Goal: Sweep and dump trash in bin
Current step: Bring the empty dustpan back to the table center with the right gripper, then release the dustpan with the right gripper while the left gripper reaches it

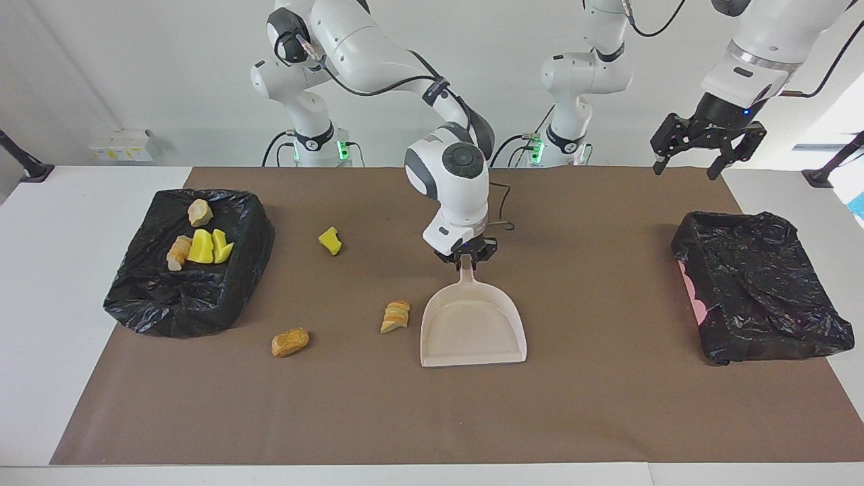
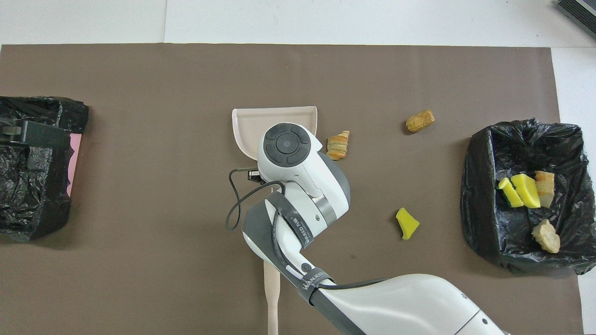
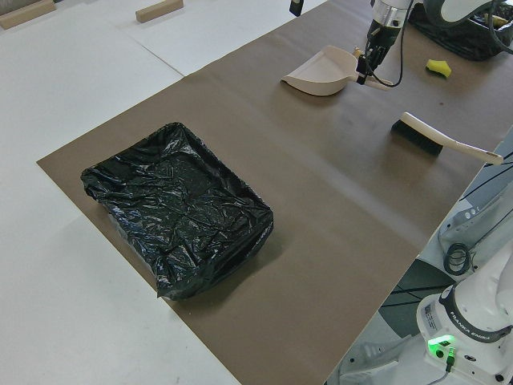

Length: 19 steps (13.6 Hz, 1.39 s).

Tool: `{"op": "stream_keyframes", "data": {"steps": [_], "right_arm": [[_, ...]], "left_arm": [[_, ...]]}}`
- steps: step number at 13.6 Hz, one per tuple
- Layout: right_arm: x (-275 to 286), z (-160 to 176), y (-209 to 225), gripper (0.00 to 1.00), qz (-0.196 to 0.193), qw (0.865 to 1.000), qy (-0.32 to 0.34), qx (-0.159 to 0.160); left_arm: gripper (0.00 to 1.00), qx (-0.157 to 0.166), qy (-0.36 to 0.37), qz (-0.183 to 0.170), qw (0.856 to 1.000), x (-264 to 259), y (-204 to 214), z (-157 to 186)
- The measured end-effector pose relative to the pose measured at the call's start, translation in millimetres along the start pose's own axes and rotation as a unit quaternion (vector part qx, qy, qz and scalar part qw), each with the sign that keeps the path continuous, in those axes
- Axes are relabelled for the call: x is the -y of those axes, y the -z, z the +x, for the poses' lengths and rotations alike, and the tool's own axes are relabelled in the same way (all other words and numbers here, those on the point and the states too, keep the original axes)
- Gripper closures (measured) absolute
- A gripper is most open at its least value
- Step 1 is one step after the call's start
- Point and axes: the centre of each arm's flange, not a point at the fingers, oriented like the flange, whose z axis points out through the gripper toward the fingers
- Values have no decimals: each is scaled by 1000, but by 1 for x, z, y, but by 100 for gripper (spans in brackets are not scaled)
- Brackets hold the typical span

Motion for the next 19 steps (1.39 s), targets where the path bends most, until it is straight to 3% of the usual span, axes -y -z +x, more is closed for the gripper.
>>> {"op": "stream_keyframes", "data": {"steps": [4,9,13,16,19], "right_arm": [[-21,13,38,1,3,1000,-12,-11],[-97,29,107,0,-16,999,34,13],[-148,36,143,0,-20,999,27,22],[-139,5,135,0,-24,998,43,32],[-120,-44,106,0,-20,998,51,12]], "left_arm": [[0,1,-9,-1,1000,-10,-1,0],[0,-5,-27,-5,1000,-57,-36,12],[0,-8,-20,-12,1000,-117,-101,17],[0,-11,-20,-11,1000,-170,-148,5],[0,-10,-18,1,1000,-210,-191,-10]]}}
